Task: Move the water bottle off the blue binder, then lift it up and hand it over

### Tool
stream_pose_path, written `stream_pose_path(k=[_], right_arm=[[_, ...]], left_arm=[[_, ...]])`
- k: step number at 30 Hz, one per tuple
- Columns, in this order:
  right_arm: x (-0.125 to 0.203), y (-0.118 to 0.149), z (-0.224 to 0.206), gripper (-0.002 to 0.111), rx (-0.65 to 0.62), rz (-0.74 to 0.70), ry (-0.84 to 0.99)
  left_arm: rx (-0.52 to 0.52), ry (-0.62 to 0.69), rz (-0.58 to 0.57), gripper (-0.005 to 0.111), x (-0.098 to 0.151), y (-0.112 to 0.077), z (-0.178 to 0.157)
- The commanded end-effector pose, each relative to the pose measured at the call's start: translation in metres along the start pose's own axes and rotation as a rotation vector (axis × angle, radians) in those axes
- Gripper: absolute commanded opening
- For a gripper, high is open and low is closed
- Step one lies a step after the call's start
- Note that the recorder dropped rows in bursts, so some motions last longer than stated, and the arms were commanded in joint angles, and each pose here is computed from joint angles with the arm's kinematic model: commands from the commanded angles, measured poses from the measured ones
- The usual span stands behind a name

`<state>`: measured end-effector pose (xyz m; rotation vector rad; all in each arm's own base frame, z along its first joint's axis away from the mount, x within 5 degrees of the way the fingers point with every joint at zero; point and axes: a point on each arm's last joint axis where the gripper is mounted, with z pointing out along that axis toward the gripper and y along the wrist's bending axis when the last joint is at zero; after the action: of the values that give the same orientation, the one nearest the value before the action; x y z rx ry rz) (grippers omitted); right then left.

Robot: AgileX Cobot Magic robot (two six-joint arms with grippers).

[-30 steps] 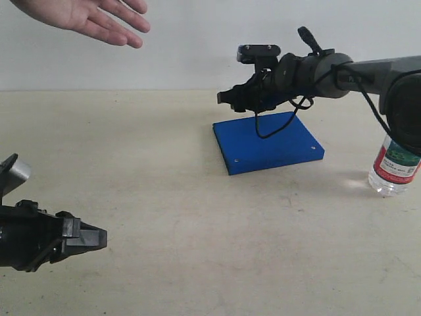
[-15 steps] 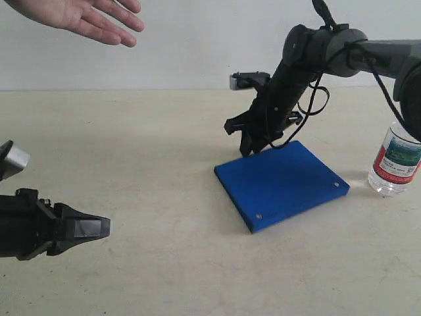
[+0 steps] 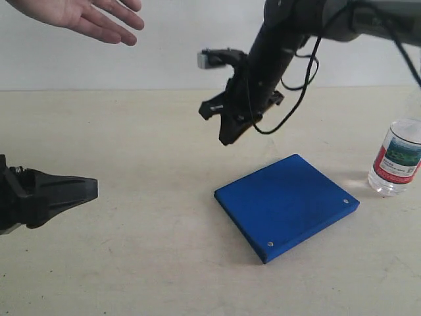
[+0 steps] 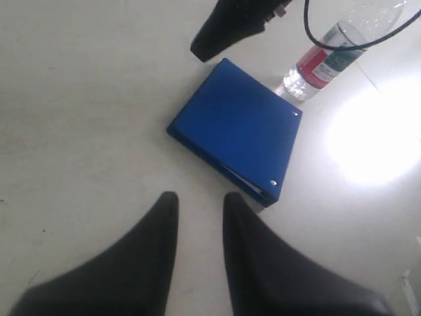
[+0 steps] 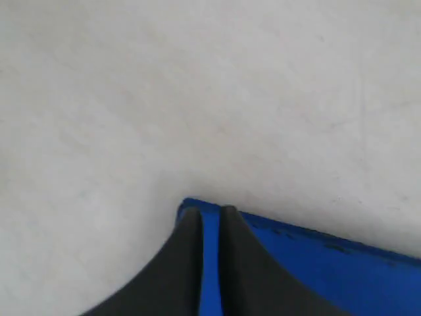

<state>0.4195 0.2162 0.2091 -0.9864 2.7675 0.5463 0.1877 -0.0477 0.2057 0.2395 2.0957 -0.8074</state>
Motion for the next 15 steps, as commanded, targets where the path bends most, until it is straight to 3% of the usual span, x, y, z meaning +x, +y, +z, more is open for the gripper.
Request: stream_pose_path(k=[1,4,11,15], right_arm=[[0.0,0.049,-0.068,0.004,0.124,-0.151,-0.094],[0.011,0.058,-0.081,0.004,0.219,-0.204,-0.066],[0.061,0.056,-0.06,0.004,0.21,-0.05,0.094],[0.094,0.072,-0.097,0.004,0.241,-0.068,0.055]], left_arm=[[-0.002,0.037,0.007,0.023,0.001,-0.006,-0.006],[-0.075,0.036,-0.005,0.023,0.001,0.0,-0.007],[-0.12,0.022,0.049,0.023,-0.008,-0.003,-0.015],[-0.229,-0.075,0.071,0.023,-0.023,-0.009,-0.034]])
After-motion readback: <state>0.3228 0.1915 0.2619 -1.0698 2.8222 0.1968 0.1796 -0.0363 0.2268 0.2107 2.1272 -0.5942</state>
